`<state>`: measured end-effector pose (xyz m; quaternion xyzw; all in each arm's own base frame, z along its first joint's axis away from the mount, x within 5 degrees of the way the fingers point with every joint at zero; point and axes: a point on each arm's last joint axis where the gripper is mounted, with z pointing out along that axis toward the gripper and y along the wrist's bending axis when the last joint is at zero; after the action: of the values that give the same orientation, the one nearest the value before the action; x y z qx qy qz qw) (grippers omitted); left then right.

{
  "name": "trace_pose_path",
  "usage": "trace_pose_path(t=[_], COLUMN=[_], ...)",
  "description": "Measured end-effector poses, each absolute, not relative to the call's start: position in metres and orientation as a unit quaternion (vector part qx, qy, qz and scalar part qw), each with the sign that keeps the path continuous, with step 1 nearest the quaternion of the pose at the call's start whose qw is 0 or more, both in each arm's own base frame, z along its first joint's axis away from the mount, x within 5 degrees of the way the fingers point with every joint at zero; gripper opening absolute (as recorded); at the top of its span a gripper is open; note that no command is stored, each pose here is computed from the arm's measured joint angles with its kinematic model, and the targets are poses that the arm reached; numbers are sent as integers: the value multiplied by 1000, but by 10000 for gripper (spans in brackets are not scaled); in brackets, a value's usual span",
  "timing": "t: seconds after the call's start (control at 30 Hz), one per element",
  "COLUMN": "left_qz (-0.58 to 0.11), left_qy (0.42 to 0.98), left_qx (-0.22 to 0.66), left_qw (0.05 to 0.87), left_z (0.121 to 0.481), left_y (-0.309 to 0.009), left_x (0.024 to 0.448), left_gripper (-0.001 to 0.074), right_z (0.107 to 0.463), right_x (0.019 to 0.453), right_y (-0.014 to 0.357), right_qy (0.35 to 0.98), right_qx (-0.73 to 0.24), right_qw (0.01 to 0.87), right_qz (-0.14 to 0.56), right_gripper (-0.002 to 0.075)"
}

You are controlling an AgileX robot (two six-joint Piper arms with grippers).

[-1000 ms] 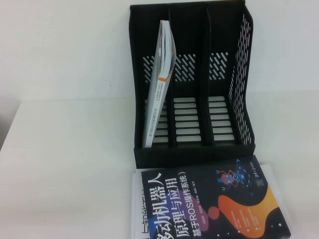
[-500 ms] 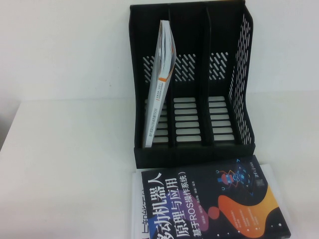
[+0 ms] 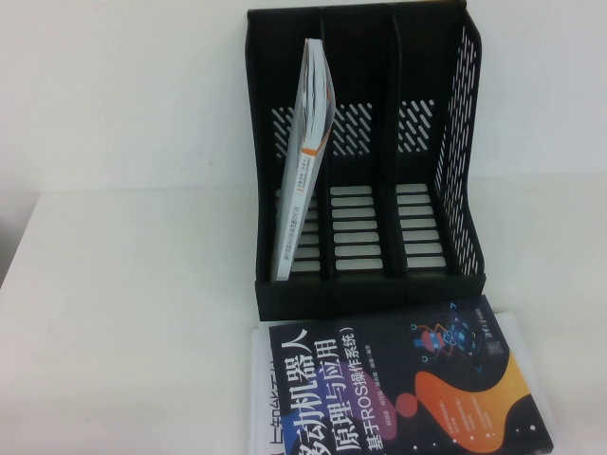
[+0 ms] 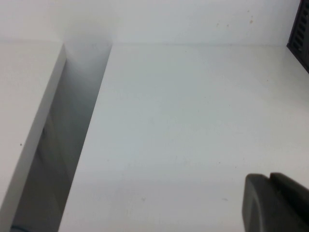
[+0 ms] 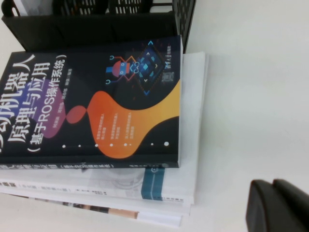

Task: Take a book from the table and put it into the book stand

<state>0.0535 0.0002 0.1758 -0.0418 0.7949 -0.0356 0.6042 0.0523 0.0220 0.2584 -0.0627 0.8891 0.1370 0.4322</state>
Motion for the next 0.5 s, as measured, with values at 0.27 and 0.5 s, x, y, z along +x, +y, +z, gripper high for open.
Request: trace_pose_path(t=[0.27,0.5], left_qz=[-27,-27], left_qy=[795,796], left_qx=[-31,-31], left_qw=[606,604], left_z=[176,176], left_y=[0,0], left_x=[53,53], left_gripper=[-2,-2], right_z=[258,258], right_x=[52,52], right_y=[22,22], right_qy=[889,889], right_qx=[-63,-63], right_qw=[432,432], right_qz=[137,137], right_gripper=[0,0])
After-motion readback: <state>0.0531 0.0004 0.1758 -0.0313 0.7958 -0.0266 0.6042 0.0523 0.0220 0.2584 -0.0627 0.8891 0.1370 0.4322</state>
